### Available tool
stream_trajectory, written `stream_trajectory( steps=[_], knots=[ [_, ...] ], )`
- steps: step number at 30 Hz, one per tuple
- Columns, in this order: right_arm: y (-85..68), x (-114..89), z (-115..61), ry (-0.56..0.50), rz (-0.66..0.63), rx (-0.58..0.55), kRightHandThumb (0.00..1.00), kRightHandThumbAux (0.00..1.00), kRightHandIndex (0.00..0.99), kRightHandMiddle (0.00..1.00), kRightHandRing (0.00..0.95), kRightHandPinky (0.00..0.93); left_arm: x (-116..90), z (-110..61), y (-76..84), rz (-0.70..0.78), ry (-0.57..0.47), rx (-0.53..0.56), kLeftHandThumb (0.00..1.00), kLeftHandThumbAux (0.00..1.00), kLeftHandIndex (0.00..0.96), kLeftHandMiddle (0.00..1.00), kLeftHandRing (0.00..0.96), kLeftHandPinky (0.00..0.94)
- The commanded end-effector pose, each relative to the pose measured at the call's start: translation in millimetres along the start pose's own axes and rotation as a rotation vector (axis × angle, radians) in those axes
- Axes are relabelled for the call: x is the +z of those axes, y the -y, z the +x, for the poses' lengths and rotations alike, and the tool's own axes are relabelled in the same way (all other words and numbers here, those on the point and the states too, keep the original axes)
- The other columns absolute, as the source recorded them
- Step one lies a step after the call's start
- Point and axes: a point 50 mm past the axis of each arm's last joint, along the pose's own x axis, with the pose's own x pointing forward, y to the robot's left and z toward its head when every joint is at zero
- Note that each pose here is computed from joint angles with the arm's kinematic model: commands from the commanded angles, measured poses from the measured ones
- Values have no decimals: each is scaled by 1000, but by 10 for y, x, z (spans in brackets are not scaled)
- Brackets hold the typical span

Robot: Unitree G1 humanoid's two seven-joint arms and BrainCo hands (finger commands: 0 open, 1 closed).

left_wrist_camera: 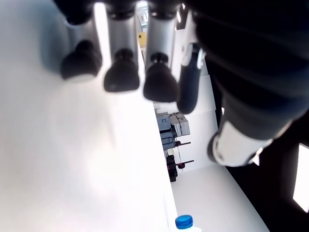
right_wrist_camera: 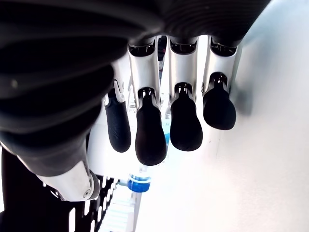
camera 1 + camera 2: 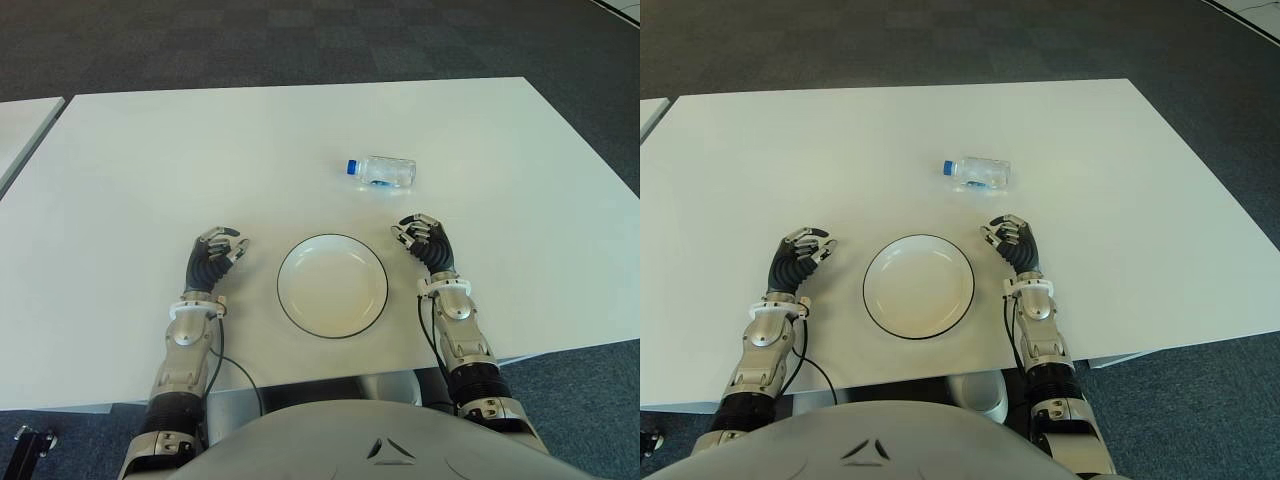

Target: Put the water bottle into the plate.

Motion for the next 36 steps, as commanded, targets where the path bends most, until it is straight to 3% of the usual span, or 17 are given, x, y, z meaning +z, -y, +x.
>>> stream_trajectory(
  steps=[1,18,28,30,36],
  knots=[
    [-13,-35,-3,-25,6,2,710,727,438,728,725,733,-76,-21,15,2,-40,-13,705,718,438,826,829,824],
    [8,6,39,-3,-21,1,710,728,438,726,731,752,-67,-18,40,-3,-29,-4,708,717,438,838,843,851],
    [-2,396,240,147,-215,-32,708,730,432,701,717,721,-59,-42,56,-3,-32,2,709,716,438,838,841,837],
    [10,475,313,171,-273,-46,707,729,431,686,703,703,-51,-46,63,-5,-31,4,708,716,438,835,839,836],
    [-8,686,449,261,-415,-73,697,730,417,526,516,482,-31,-49,70,-10,-30,6,709,716,438,836,841,845]
  ],
)
